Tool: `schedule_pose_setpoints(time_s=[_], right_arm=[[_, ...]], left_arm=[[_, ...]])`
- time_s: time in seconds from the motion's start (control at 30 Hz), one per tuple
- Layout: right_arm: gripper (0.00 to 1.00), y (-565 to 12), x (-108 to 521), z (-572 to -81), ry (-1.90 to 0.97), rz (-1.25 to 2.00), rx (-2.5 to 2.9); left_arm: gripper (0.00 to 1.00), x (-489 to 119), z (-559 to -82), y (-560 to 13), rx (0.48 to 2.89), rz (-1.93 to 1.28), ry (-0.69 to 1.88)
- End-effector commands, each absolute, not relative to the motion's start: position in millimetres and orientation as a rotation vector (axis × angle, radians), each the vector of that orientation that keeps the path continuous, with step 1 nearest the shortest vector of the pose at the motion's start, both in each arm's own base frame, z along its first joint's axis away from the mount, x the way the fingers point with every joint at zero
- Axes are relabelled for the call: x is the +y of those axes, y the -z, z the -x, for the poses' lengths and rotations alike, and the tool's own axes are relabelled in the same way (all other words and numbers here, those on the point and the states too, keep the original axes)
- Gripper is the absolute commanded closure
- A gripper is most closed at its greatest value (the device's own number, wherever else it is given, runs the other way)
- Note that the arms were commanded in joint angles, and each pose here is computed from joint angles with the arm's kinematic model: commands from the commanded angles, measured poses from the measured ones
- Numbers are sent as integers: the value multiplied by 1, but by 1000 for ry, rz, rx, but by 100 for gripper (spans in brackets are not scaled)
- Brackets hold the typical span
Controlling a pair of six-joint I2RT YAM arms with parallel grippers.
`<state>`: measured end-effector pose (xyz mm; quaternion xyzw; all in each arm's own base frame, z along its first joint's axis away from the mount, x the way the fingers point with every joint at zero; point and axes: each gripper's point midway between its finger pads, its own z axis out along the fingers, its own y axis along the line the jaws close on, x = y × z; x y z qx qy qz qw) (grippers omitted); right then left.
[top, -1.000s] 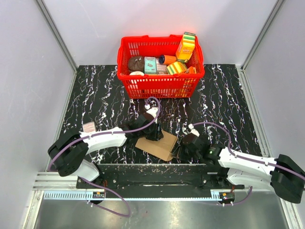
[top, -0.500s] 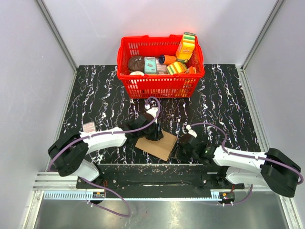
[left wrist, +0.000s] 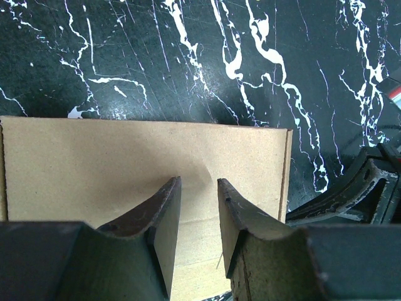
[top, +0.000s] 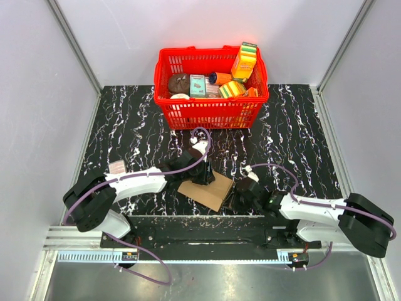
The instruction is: Fold the paper box
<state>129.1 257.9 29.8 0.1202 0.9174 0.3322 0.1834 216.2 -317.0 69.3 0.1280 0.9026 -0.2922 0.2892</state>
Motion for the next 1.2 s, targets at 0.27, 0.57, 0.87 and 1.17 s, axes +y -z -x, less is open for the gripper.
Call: schedule_pose_setpoints(time_s=[0.27,0.57,0.87,1.17], right_arm=[[96,-54,281,-144,-1075,-358,2469],[95,-66,288,-142,-1133,-319,2457],[94,-77,295,-141,-1206,-305,2428],[94,-80,299,-137,-1259,-304,2423]], left_arm=[[66,-316,-196,-52,2493,-386,780],[66,-316,-196,-52,2493,-386,780],[66,-315,-195,-52,2494,-387,782],[66,-316,-194,-52,2494,-387,783]])
